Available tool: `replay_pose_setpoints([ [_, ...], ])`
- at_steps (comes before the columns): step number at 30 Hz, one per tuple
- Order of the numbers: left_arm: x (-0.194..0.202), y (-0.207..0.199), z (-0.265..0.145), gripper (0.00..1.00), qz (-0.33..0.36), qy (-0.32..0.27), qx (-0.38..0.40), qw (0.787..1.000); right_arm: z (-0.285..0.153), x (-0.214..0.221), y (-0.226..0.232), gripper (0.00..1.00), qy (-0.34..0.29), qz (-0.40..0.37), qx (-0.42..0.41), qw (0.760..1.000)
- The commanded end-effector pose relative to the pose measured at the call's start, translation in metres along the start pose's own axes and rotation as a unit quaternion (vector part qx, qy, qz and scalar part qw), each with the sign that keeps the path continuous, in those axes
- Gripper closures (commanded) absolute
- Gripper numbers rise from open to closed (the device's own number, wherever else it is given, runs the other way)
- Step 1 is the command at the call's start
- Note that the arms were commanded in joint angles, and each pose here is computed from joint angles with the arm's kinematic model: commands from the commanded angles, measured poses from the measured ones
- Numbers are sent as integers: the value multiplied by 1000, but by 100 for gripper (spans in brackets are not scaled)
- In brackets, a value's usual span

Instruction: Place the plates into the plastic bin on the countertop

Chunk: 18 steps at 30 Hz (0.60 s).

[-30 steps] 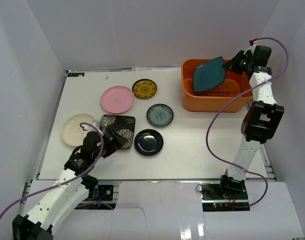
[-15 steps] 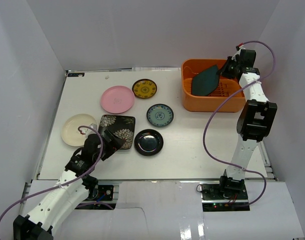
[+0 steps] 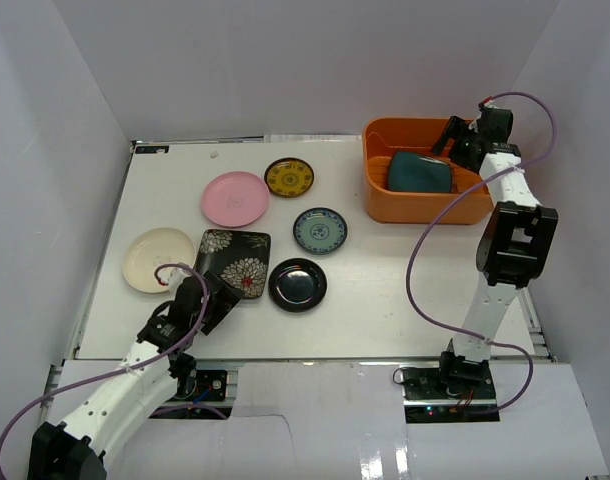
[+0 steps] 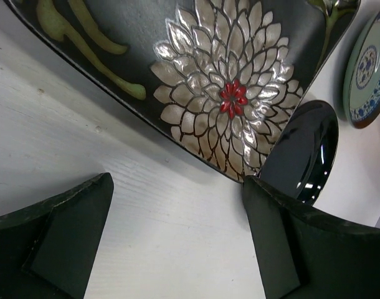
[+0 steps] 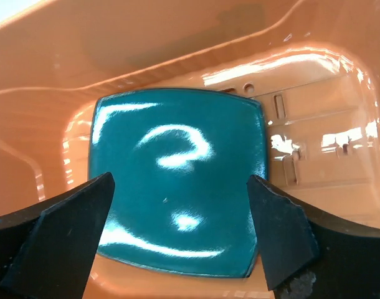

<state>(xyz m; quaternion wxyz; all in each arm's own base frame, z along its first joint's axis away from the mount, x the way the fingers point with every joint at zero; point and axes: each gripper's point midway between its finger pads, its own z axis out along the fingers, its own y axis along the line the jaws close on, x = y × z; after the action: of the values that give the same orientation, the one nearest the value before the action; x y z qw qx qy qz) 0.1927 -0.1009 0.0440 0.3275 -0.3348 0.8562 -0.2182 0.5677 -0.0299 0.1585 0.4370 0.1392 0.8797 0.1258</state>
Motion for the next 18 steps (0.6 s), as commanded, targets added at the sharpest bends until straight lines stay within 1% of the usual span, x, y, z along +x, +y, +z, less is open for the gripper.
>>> replay_pose_setpoints([
  [1,-12,3,4,4,-28,-36,-9,999,-63,-66,45,9,-109,-2,-43,993],
  [3,-16,2,6,5,-35,-49,-5,998,-82,-55,72,10,-117,-7,-68,991],
  [4,-21,-2,8,5,-42,-62,5,997,-90,-55,84,10,-133,-12,-79,988],
  [5,-21,0,10,6,-45,-66,4,997,-96,-44,101,10,-134,-18,-94,986],
  [6,-22,-1,13,8,-50,-71,6,996,-109,-32,108,9,-143,-8,-107,984],
  [7,-25,1,16,9,-52,-80,0,995,-116,-17,132,9,-143,-13,-134,980],
  [8,-26,4,18,10,-55,-85,-5,995,-141,-15,146,9,-163,-14,-156,974],
  [9,-28,4,20,12,-57,-91,-7,994,-146,-2,152,8,-163,-13,-169,972],
  [10,-31,5,24,16,-62,-102,-10,993,-157,27,164,7,-159,-14,-191,969],
  [12,-34,5,27,19,-67,-112,-10,991,-166,56,175,5,-151,-16,-211,966],
  [13,-37,0,28,22,-70,-117,-2,991,-163,97,177,3,-119,-16,-220,968],
  [14,-37,4,31,26,-72,-120,-9,990,-178,101,185,2,-132,-15,-239,962],
  [15,-36,7,33,28,-72,-122,-13,990,-182,115,188,1,-126,-13,-249,960],
  [16,-38,4,34,30,-76,-128,-4,989,-181,151,190,0,-95,-16,-259,961],
  [17,-37,8,37,35,-75,-129,-10,989,-193,156,196,0,-103,-16,-276,956],
  [18,-38,10,38,38,-75,-132,-11,988,-195,168,197,2,-93,-15,-280,955],
])
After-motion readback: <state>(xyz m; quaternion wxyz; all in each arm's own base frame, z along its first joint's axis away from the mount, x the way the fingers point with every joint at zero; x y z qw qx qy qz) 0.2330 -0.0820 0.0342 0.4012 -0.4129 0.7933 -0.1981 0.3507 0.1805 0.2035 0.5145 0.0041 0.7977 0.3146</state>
